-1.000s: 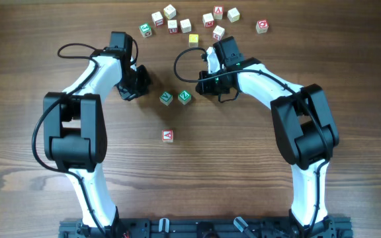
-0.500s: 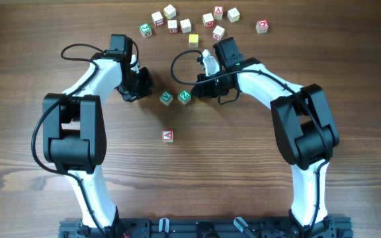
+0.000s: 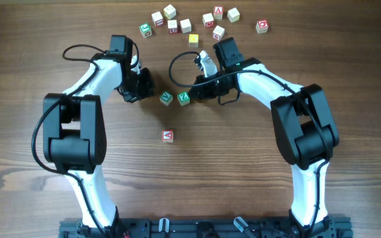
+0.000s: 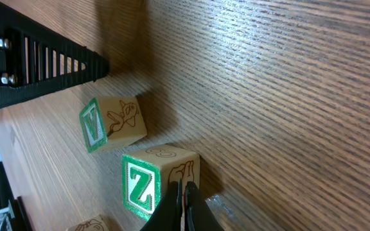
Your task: Form a circle
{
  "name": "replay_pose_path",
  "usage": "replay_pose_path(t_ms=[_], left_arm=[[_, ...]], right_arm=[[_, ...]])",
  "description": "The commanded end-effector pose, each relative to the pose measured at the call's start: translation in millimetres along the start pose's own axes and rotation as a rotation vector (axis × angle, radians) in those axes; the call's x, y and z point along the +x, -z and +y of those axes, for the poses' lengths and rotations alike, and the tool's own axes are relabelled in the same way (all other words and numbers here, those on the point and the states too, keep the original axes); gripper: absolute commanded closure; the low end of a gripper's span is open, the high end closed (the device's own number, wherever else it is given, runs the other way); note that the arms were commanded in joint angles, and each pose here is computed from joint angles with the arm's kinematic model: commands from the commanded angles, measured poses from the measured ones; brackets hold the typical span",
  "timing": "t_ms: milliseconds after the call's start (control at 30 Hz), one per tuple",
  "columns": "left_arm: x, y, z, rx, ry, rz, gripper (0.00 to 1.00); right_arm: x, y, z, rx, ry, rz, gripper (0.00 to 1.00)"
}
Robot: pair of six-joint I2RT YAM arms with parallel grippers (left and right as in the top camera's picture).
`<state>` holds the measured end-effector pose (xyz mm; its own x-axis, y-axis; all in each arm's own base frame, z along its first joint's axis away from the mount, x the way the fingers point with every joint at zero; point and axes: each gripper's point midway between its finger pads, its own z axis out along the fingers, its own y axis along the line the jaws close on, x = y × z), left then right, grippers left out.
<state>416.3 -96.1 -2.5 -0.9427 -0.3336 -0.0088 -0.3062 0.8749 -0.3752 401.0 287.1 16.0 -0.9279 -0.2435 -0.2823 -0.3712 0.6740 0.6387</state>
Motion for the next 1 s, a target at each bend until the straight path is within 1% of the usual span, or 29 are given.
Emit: replay_pose_path(t_ms=[0, 167, 433, 500, 633, 967], left_arm=[[21, -19, 11, -0.012, -0.029, 0.081, 0.96], [17, -19, 9, -0.004, -0.036, 0.065, 0.96], [10, -19, 5, 0.013, -0.048, 0.038, 0.96], [11, -20, 4, 0.015, -0.050, 0.039, 0.96], [17, -19, -8, 0.090, -0.120, 0.070, 0.96], [17, -18, -9, 0.097, -0.121, 0.073, 0.96]], right_arm=[[3, -4, -3, 0.002, 0.002, 0.010, 0.96], [0, -4, -9, 0.035, -0.010, -0.002, 0.96], [3, -10, -5, 0.052, 0.009, 0.005, 0.96], [3, -10, -5, 0.051, 0.009, 0.006, 0.96], [3, -9, -5, 0.051, 0.007, 0.007, 0.96], [4, -10, -4, 0.044, 0.008, 0.010, 0.96]])
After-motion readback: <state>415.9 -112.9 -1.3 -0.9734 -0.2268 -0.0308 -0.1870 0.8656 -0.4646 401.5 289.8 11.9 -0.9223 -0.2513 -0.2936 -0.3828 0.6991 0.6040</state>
